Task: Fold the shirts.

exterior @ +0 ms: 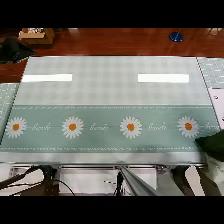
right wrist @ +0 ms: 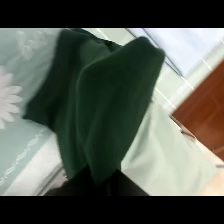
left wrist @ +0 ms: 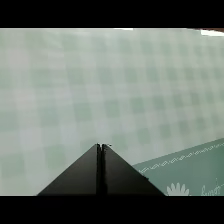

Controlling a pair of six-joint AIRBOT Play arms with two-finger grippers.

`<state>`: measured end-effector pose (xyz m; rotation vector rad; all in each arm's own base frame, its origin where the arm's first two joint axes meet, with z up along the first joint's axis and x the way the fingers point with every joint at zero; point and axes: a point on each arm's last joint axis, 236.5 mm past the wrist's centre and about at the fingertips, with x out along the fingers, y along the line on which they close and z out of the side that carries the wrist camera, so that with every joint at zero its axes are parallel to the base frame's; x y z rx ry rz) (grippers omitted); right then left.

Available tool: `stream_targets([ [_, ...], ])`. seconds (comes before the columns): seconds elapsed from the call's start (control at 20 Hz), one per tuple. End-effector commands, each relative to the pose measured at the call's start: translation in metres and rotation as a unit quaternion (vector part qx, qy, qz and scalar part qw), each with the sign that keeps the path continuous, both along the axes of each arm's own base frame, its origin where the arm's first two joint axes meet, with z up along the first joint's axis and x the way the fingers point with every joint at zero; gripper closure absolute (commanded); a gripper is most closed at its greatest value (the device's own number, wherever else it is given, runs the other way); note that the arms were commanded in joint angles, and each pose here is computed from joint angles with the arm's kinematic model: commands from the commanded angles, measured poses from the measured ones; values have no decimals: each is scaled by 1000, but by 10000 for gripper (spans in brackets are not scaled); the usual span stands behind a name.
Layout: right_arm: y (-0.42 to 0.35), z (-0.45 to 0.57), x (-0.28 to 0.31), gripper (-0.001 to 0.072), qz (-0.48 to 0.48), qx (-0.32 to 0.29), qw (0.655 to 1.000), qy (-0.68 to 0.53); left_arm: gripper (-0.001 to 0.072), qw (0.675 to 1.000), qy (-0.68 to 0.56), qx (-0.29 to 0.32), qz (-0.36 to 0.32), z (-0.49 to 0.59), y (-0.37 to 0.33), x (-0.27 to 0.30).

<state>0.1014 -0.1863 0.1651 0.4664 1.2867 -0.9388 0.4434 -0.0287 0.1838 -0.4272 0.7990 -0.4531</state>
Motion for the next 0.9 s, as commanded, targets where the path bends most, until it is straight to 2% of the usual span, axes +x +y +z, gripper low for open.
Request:
stream_targets([
  [0.0, -8, -7, -46, 685, -72, 0, 996, 53, 679, 1000, -13, 10, 8, -11, 8, 18],
  [0.2, -5, -33, -109, 685, -154, 15, 979, 132, 679, 998, -41, 16, 49, -10, 26, 40],
  [0.4, -5, -48, -177, 685, -228, -21, 950, 212, 679, 992, -84, 40, 86, -3, 51, 58],
  [0.55, -3, -74, -203, 685, -252, -29, 940, 229, 679, 990, -89, 43, 103, -4, 64, 63],
  [0.7, 2, -105, -218, 685, -265, -12, 934, 237, 679, 989, -88, 44, 109, -4, 70, 63],
  [0.85, -7, -119, -227, 685, -255, -29, 933, 251, 679, 989, -87, 47, 112, -6, 74, 62],
])
